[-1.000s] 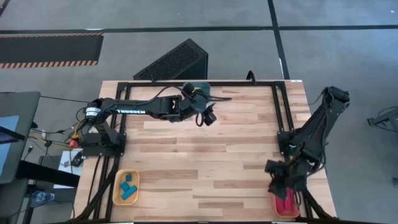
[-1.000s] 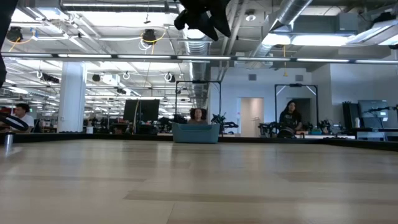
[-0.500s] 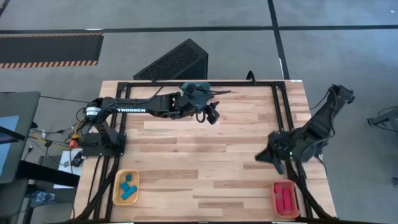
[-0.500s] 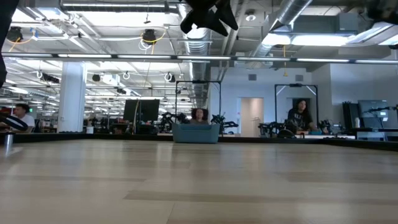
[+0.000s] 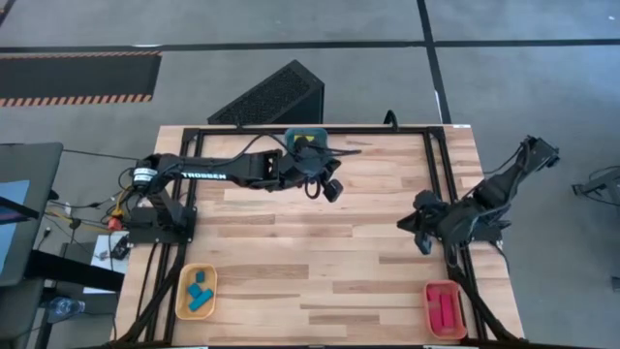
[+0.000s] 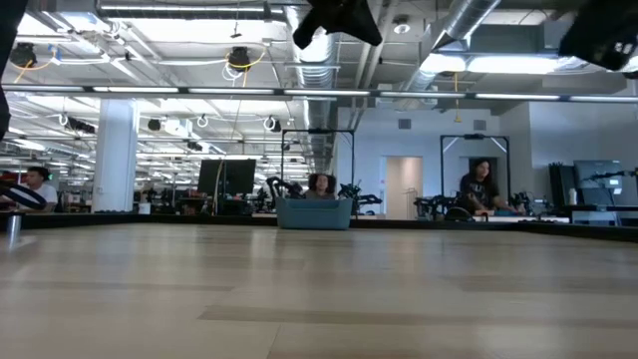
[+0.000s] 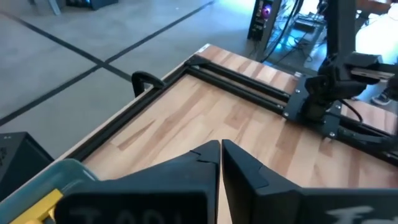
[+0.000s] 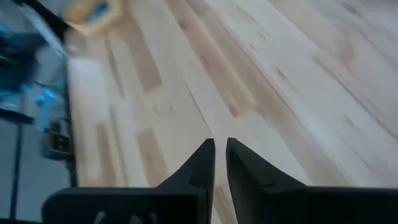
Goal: Sort & place blocks by color
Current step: Return to Home Position
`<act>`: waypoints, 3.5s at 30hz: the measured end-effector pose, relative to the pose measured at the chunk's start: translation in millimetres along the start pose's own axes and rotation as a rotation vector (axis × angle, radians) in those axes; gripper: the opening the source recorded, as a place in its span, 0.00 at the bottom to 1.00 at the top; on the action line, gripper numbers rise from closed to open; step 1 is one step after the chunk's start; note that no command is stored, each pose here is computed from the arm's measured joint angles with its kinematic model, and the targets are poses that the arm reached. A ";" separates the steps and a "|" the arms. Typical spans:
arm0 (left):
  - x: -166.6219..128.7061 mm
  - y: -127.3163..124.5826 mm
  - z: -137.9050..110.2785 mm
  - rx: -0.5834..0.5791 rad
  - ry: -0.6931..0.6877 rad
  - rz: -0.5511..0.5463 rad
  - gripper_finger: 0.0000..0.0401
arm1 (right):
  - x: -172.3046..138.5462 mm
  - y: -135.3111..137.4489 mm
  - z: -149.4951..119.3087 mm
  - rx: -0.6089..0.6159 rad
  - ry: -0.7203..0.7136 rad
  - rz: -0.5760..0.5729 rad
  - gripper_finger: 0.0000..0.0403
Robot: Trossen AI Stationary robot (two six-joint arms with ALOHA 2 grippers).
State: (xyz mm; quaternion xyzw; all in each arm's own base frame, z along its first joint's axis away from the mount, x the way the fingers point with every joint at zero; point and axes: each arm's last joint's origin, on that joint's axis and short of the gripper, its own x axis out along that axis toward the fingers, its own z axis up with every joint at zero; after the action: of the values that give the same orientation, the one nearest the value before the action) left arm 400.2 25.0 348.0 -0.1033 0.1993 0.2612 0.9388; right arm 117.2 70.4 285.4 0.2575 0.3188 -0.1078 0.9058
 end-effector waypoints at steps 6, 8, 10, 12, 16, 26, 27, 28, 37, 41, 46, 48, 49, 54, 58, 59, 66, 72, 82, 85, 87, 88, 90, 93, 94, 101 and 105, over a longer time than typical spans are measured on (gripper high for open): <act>-7.0 -15.2 3.4 0.003 -0.082 -0.020 0.00 | -20.4 6.9 17.7 -0.206 -0.196 0.201 0.02; -9.9 -21.2 5.1 -0.003 -0.113 -0.042 0.00 | -29.0 8.1 25.2 -0.296 -0.295 0.242 0.02; -13.2 -27.4 6.4 -0.009 -0.142 -0.065 0.00 | -37.2 6.9 32.1 -0.357 -0.394 0.247 0.03; -16.9 -33.9 6.4 -0.011 -0.160 -0.088 0.00 | -44.9 4.1 37.5 -0.401 -0.467 0.250 0.03; -23.5 -49.1 0.4 -0.011 -0.198 -0.132 0.00 | -57.5 -7.3 40.5 -0.475 -0.526 0.263 0.01; -15.6 -69.7 -77.4 -0.141 -0.288 -0.237 0.00 | -55.9 -47.2 15.7 -0.479 -0.559 0.229 0.01; -14.3 -68.3 -83.3 -0.140 -0.284 -0.238 0.00 | -50.1 -50.9 10.7 -0.454 -0.546 0.193 0.01; -12.7 -66.7 -89.2 -0.129 -0.270 -0.232 0.00 | -44.4 -54.5 5.8 -0.428 -0.535 0.156 0.01; -4.6 -56.2 -134.9 0.037 -0.082 -0.210 0.00 | -3.7 -60.3 -22.6 -0.384 -0.498 0.133 0.01; -10.6 -65.0 -137.1 0.173 -0.133 -0.327 0.00 | 5.7 -63.2 -30.0 -0.400 -0.471 0.108 0.02; -6.8 -60.7 -134.3 0.221 -0.142 -0.333 0.00 | 2.0 -58.0 -24.6 -0.446 -0.542 0.146 0.02; -4.4 -57.8 -133.3 0.244 -0.139 -0.339 0.00 | -2.9 -53.0 -19.3 -0.483 -0.607 0.196 0.01; -2.7 -55.8 -132.5 0.248 -0.138 -0.339 0.00 | -5.0 -51.3 -16.9 -0.502 -0.637 0.210 0.01; 4.5 -47.3 -124.9 0.295 -0.154 -0.450 0.00 | -2.0 -53.9 -11.8 -0.564 -0.674 0.071 0.01; 12.1 -36.9 -123.0 0.361 -0.131 -0.516 0.00 | 6.0 -57.4 -7.0 -0.464 -0.659 -0.001 0.01; 14.6 -33.2 -122.1 0.367 -0.121 -0.541 0.00 | 7.0 -57.3 -4.6 -0.439 -0.668 -0.003 0.01; 28.9 -3.1 -114.8 0.389 -0.049 -0.827 0.00 | 17.7 -56.0 16.2 -0.400 -0.759 -0.104 0.01; 16.9 32.0 -104.6 0.496 0.055 -0.895 0.00 | 35.8 -55.0 33.3 -0.330 -0.803 -0.147 0.01; -34.1 95.5 -88.8 0.580 0.069 -0.895 0.00 | 68.8 -44.5 39.3 -0.321 -0.742 -0.020 0.01; -43.5 111.0 -118.5 0.516 0.059 -0.867 0.00 | 74.5 -40.2 42.5 -0.317 -0.770 0.019 0.01; -52.5 119.4 -140.5 0.453 0.038 -0.848 0.00 | 76.6 -37.5 44.8 -0.317 -0.796 0.046 0.01; -57.8 123.1 -149.1 0.423 0.018 -0.830 0.00 | 77.5 -36.3 46.0 -0.311 -0.811 0.057 0.01; -70.8 129.6 -164.5 0.363 -0.009 -0.792 0.00 | 79.9 -35.0 47.1 -0.264 -0.821 0.084 0.02; -92.4 137.0 -172.2 0.309 -0.103 -0.730 0.00 | 87.7 -38.6 44.3 -0.191 -0.757 0.082 0.02; -101.8 139.6 -171.8 0.293 -0.144 -0.705 0.00 | 90.4 -40.2 43.7 -0.176 -0.739 0.073 0.03; -155.5 155.5 -188.5 0.342 -0.373 -0.639 0.00 | 86.2 -39.7 49.6 -0.299 -0.772 0.160 0.04; -170.5 166.2 -220.4 0.248 -0.390 -0.600 0.00 | 69.2 -36.8 50.9 -0.357 -0.797 0.307 0.03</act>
State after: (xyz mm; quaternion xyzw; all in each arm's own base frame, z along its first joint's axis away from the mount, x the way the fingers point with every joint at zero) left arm 107.6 22.7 207.9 0.0092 0.0079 -0.0369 0.9992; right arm 184.0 9.9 260.7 0.0804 -0.0825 -0.0066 0.9933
